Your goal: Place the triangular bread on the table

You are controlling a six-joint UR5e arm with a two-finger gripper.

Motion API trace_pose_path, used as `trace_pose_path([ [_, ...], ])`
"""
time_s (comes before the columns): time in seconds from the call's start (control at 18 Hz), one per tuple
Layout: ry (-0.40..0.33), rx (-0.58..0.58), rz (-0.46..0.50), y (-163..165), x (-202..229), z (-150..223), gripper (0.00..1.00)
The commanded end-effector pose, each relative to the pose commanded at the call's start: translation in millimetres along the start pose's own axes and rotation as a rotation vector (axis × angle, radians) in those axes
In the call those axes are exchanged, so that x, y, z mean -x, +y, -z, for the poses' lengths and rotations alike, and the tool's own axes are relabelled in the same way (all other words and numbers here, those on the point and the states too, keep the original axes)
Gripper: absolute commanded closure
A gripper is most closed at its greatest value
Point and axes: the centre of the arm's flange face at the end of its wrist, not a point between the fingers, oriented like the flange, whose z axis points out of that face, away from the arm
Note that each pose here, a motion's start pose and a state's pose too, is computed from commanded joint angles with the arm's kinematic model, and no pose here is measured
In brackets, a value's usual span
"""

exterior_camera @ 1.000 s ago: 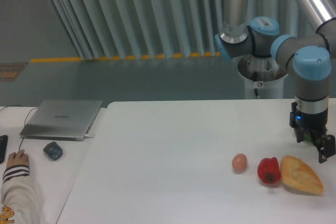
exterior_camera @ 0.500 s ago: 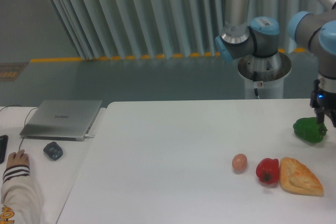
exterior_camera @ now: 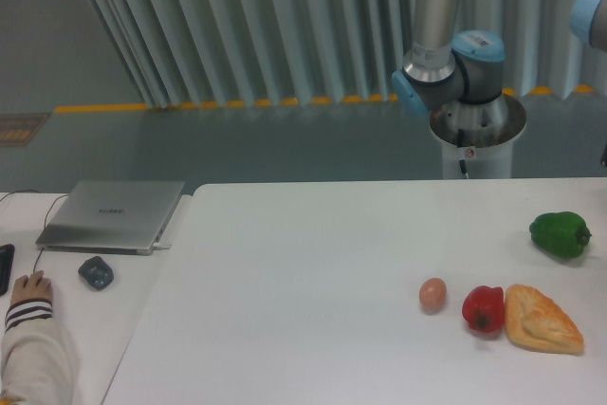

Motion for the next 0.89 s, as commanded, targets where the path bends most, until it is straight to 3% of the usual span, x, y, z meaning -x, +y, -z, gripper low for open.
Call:
trace_pose_path([
  [0.5, 0.03, 0.089, 0.021, 23.1, -5.7, -8.5, 0.0],
  [0.89, 0.029, 0.086, 0.019, 21.8, -5.7, -8.6, 0.0],
])
